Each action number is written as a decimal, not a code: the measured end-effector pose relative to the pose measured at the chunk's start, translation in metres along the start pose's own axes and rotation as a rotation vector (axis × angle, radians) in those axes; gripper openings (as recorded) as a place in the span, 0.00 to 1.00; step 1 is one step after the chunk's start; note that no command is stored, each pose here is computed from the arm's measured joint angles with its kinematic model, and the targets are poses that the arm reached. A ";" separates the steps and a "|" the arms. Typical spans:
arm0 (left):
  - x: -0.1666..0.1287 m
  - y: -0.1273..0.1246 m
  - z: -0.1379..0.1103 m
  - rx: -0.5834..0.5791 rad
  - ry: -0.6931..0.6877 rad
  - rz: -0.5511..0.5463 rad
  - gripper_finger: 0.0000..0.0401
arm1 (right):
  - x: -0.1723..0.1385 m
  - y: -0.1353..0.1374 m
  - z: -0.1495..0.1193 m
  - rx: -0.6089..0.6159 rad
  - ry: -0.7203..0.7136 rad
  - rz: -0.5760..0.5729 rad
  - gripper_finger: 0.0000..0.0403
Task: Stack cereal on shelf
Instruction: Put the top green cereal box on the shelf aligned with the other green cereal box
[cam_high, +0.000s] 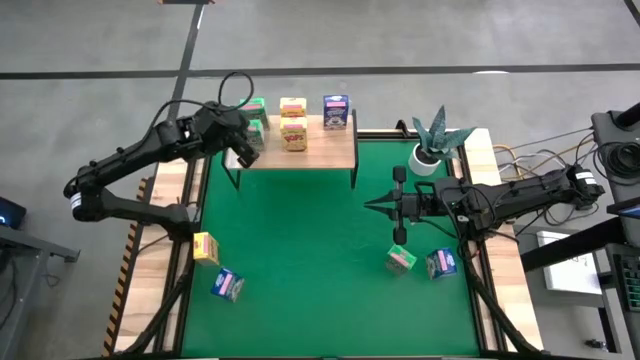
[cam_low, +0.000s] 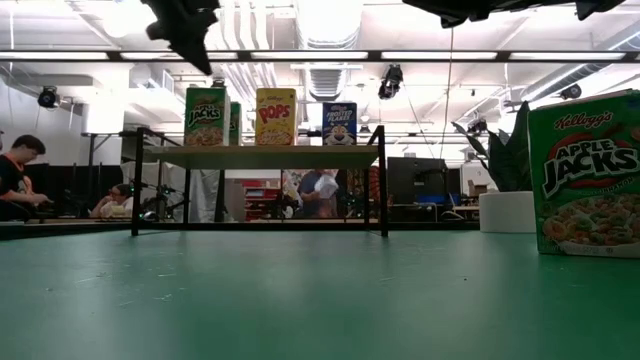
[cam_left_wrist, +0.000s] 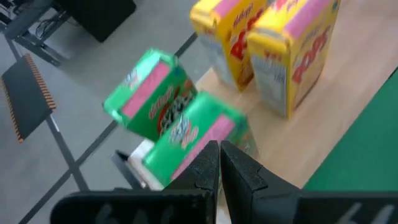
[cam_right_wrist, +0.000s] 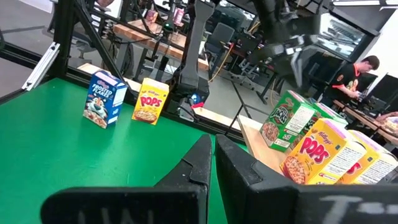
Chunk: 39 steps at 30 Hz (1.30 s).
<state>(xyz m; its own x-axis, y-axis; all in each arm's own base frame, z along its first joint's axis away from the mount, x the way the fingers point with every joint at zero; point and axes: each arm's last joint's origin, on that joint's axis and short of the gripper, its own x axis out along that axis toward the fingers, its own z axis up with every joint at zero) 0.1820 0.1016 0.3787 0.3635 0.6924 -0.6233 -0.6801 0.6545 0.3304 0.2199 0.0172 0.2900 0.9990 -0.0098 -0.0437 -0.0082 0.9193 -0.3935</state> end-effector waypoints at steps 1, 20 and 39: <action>0.001 0.000 -0.003 0.003 0.008 0.002 0.00 | 0.000 0.000 0.000 0.000 0.002 -0.003 0.03; 0.008 -0.002 -0.006 0.010 -0.019 0.055 0.00 | 0.000 0.000 -0.001 -0.003 0.009 -0.002 0.03; 0.021 -0.005 -0.010 0.032 0.006 0.157 0.00 | 0.000 0.000 -0.001 -0.002 0.011 -0.002 0.03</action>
<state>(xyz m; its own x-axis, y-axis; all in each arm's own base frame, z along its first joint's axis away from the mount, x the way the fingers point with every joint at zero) 0.1863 0.1101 0.3573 0.2507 0.7853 -0.5660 -0.7073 0.5478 0.4467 0.2200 0.0170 0.2890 0.9985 -0.0158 -0.0528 -0.0064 0.9185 -0.3954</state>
